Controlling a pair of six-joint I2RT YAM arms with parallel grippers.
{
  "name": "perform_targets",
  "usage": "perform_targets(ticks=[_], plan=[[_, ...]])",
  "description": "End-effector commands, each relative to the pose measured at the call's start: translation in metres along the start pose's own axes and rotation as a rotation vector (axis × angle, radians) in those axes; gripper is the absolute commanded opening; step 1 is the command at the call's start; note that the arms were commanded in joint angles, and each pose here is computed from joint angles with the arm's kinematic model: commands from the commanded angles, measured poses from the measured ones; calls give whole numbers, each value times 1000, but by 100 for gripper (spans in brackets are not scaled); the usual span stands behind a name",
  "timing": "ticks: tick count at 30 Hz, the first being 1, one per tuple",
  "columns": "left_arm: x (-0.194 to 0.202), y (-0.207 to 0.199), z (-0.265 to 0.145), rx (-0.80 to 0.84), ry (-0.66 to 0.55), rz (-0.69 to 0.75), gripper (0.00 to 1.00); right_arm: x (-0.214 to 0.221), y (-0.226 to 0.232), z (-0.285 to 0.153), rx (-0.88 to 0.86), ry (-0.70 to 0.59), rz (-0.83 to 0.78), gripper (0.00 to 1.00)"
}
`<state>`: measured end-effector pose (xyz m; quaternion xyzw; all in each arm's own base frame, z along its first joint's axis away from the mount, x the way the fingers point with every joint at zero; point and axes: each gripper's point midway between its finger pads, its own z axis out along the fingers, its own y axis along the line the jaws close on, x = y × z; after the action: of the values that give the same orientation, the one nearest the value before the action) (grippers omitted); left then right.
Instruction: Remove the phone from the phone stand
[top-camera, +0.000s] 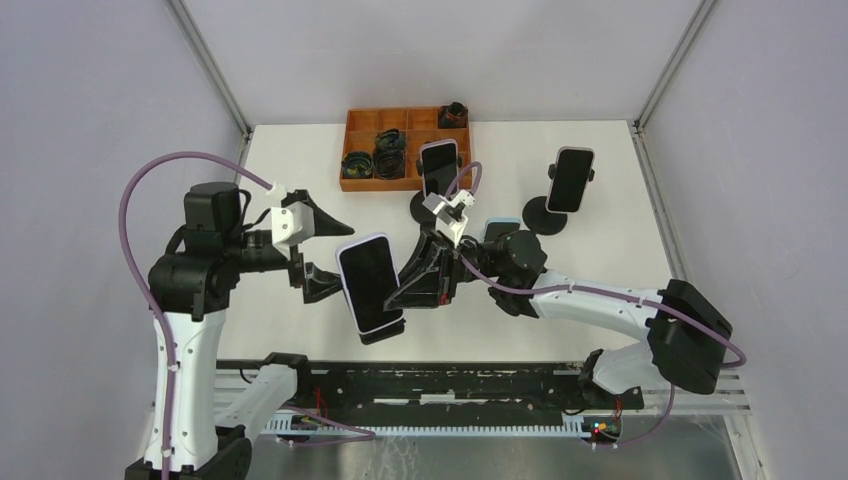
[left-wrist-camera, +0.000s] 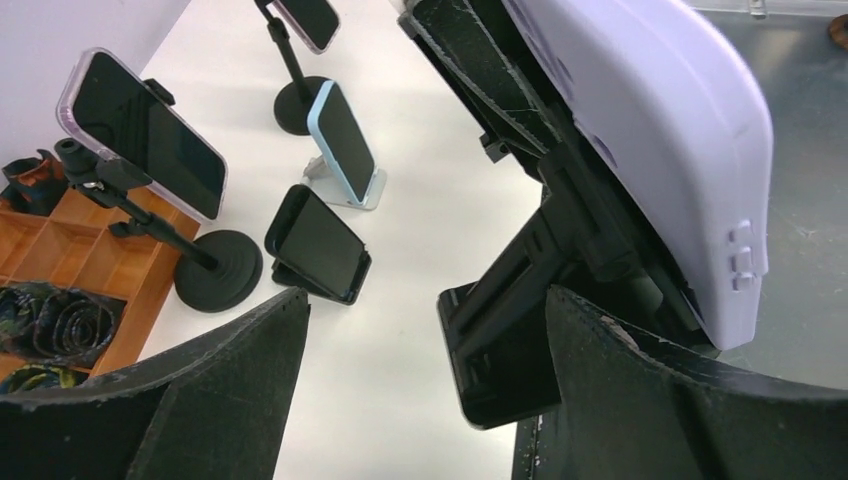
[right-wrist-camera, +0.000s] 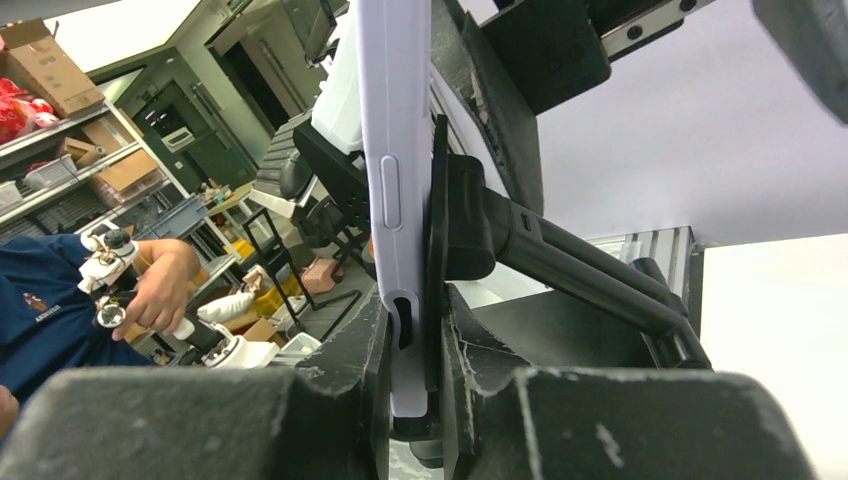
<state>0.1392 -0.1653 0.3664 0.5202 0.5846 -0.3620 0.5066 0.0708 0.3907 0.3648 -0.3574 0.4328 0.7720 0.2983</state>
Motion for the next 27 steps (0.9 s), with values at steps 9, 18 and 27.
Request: perform_targets(ticks=[9,18,27], plan=[[22,-20,4,117,11,-9,78,-44,46,33,-190,-113,-130,0],[30,-30,6,155,-3,-15,47,-38,25,39,-108,-122,-102,0],[41,-33,2,138,39,87,2,-34,-12,30,89,-174,-54,3]])
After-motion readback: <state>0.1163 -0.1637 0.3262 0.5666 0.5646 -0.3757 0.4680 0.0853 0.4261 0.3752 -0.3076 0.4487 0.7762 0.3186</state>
